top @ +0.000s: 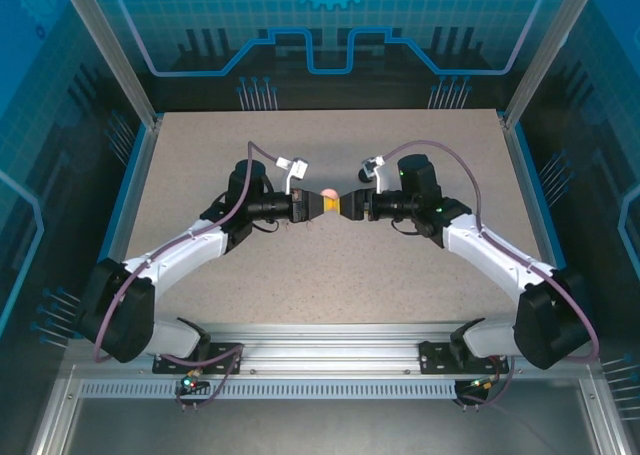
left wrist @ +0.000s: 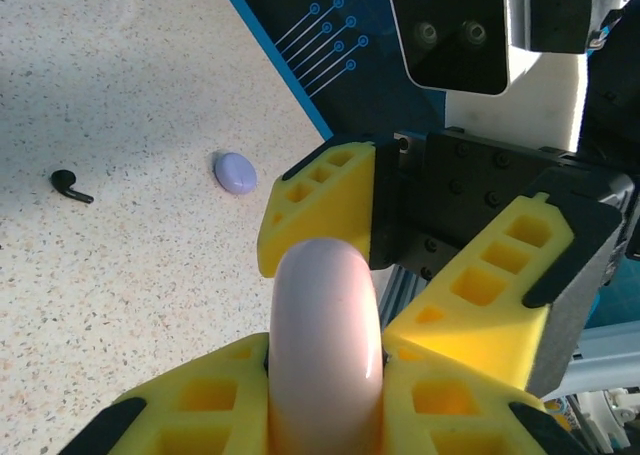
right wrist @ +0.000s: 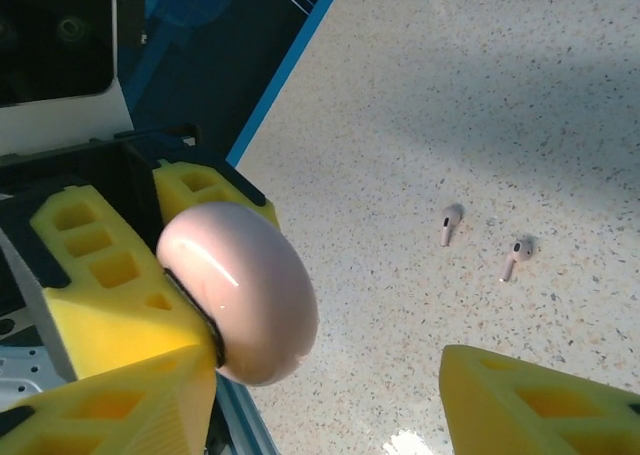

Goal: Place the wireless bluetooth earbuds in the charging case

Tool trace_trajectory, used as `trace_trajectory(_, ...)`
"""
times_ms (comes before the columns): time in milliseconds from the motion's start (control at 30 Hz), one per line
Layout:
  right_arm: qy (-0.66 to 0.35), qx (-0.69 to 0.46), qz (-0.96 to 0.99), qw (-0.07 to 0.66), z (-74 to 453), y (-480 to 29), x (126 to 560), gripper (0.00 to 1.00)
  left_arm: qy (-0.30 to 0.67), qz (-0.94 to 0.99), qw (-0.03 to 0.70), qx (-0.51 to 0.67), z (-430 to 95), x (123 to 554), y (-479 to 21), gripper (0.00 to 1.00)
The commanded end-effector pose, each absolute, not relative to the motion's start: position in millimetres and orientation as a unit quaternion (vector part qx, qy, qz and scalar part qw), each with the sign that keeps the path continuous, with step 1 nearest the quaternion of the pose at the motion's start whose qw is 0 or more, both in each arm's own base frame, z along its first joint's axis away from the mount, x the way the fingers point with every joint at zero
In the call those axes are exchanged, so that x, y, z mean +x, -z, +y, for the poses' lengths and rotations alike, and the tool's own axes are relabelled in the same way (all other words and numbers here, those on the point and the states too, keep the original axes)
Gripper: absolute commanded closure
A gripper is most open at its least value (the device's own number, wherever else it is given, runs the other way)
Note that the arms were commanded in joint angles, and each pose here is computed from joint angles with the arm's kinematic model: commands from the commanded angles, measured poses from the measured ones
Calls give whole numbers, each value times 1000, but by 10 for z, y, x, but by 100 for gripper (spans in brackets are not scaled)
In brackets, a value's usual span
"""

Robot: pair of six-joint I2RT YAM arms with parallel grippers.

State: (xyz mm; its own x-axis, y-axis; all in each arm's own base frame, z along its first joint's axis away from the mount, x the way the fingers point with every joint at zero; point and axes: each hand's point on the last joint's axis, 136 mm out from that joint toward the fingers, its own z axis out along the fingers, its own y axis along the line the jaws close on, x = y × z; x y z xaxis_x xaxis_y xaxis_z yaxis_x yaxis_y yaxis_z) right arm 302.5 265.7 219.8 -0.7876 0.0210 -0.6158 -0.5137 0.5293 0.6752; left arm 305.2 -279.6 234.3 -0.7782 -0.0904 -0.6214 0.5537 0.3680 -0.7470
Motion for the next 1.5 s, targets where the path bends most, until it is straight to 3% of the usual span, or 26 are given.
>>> trace_trajectory(0, -448, -128, 832, 301, 2552, -2091, 3179, 41, 562, 743, 311, 189, -2859, 2971, -2615, 100)
trace_trajectory(233, -444, -85, 844, 290, 2364, -1868, 3255, 44, 571, 735, 312, 192, -2857, 2933, -2695, 100)
trace_trajectory(567, -458, -85, 829, 310, 2279, -2279, 3028, 44, 567, 740, 311, 187, -2855, 2953, -2612, 100)
trace_trajectory(767, -448, 76, 846, 281, 2200, -2406, 3180, 21, 548, 748, 333, 169, -2810, 3048, -2579, 100)
trace_trajectory(933, -459, 214, 836, 211, 2373, -2347, 3250, 16, 523, 750, 375, 148, -2734, 3147, -2580, 100)
trace_trajectory(1233, -474, 266, 815, 199, 2875, -2508, 3397, 17, 500, 746, 418, 139, -2675, 3196, -2643, 100)
trace_trajectory(1467, -487, 270, 810, 184, 3147, -2514, 3396, 23, 493, 741, 436, 134, -2653, 3222, -2684, 100)
